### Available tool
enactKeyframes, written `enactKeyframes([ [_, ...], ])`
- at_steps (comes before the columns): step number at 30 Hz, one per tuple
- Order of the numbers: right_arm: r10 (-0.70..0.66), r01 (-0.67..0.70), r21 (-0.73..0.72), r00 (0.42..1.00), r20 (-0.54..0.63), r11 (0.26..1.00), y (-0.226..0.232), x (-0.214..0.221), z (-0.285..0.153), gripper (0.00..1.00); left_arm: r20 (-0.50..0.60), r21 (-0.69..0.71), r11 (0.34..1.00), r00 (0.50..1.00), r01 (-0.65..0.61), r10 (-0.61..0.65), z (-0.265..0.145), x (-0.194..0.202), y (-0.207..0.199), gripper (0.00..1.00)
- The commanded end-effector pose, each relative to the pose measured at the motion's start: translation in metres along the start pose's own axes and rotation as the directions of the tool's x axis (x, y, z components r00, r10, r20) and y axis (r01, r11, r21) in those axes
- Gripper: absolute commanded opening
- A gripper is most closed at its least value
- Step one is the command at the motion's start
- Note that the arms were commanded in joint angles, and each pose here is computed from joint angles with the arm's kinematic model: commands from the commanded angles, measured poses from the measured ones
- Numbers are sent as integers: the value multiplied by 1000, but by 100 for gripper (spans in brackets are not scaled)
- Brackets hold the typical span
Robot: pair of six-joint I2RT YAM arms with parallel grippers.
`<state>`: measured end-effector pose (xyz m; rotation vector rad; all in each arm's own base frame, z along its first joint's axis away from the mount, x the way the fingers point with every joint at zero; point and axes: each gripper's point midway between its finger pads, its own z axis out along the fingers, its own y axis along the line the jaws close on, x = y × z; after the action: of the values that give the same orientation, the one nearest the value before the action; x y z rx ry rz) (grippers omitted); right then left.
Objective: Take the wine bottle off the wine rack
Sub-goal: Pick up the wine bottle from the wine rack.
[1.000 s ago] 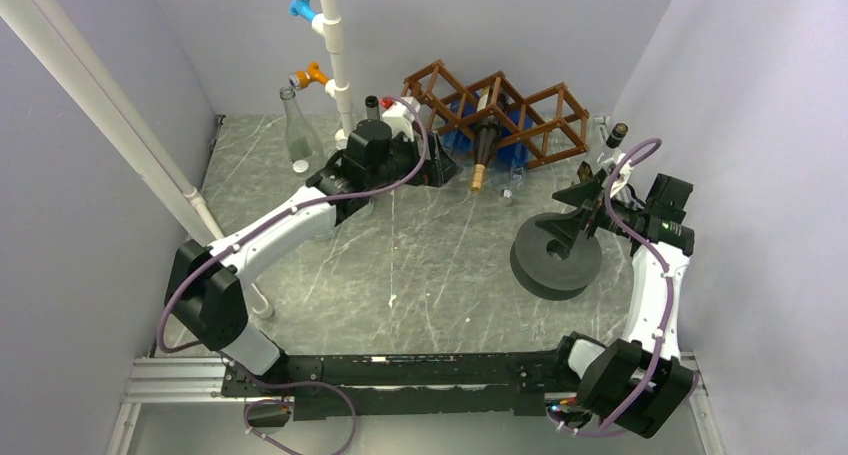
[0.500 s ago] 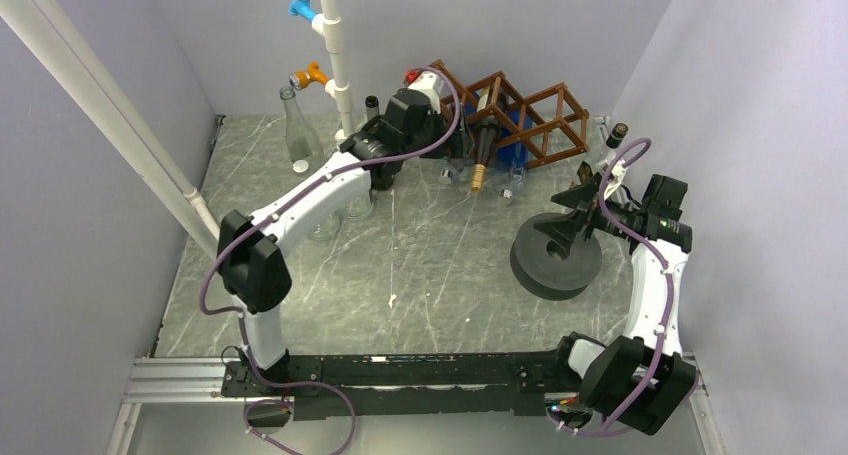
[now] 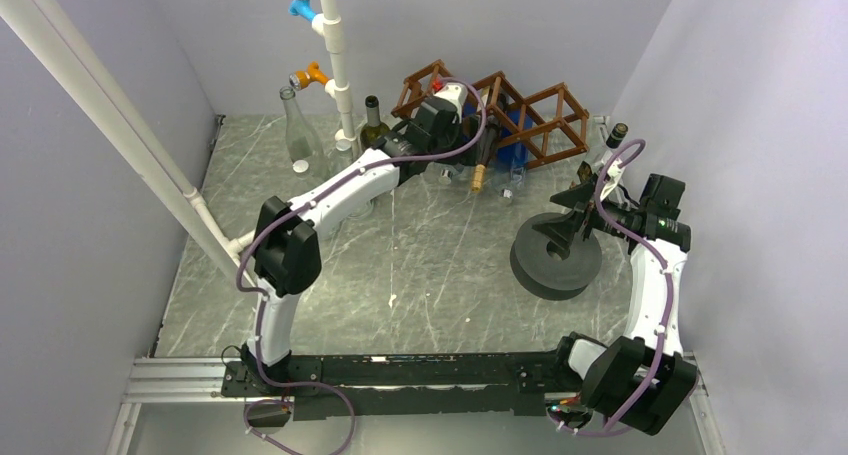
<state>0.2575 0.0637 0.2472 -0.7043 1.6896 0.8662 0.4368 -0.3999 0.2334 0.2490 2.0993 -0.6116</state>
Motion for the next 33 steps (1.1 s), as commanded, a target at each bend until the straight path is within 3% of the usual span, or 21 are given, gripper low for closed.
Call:
enactKeyframes([
  [1, -64, 64, -6, 998, 1, 998, 0, -6, 1, 100, 105, 26, 1000, 994, -16, 13, 10, -27, -10, 86],
  [9, -68, 68, -2, 998, -18, 998, -3, -2, 3, 100, 83, 101, 994, 996, 36, -44, 40, -12, -24, 80],
  [20, -71, 71, -8, 997, -33, 997, -3, 0, 6, 100, 49, 193, 980, 997, 54, -64, 55, 11, -36, 80],
  [33, -73, 72, -9, 997, -35, 997, -2, 1, 7, 100, 26, 151, 986, 997, 74, -79, 86, 27, -27, 78],
])
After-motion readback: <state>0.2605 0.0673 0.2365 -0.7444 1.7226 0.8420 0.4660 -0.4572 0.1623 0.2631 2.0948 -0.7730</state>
